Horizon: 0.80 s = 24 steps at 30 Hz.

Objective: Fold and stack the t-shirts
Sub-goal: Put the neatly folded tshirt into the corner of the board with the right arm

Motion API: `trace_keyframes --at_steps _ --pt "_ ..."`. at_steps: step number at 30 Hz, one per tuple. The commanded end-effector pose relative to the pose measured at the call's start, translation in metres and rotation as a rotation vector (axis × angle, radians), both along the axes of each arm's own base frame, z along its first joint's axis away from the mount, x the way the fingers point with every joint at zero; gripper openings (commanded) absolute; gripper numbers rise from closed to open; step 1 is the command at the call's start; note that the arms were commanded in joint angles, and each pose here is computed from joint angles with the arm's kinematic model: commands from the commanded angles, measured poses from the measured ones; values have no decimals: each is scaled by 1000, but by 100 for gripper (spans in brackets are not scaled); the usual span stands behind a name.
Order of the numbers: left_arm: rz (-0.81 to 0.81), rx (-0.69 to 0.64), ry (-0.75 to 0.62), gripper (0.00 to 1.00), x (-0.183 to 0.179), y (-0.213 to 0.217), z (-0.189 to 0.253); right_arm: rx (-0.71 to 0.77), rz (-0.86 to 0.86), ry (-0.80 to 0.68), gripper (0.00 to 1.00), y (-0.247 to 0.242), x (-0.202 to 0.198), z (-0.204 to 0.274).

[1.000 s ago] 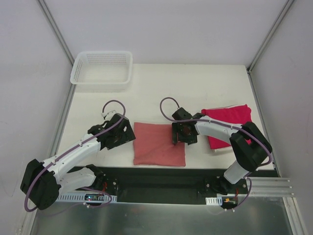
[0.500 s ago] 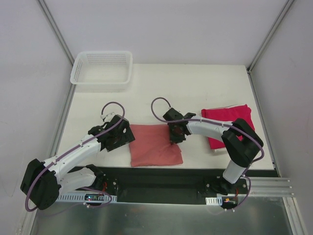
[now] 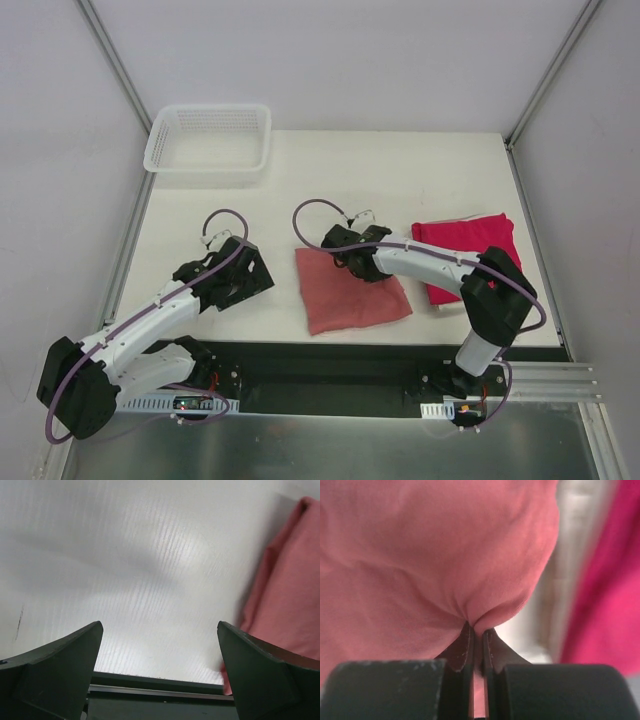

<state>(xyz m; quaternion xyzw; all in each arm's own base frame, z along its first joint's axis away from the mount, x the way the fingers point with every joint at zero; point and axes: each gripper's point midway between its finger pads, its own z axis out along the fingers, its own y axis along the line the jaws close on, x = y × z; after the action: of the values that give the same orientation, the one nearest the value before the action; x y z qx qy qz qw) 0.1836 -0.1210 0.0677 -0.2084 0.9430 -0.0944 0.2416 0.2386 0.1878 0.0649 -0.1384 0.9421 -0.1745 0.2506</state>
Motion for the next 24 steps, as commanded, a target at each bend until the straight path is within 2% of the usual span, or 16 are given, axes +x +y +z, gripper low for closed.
trace_keyframes --at_steps 1,12,19,24 --pt "7 27 -12 99 2 8 1 -326 4 -177 1 -68 10 85" --pt "4 45 -12 99 5 11 2 -409 -37 -297 1 -105 2 165" --pt "1 60 -10 99 7 12 1 -434 -79 -311 1 -123 4 187" --pt "3 65 -16 99 7 14 2 -391 -77 -303 1 -129 2 201"
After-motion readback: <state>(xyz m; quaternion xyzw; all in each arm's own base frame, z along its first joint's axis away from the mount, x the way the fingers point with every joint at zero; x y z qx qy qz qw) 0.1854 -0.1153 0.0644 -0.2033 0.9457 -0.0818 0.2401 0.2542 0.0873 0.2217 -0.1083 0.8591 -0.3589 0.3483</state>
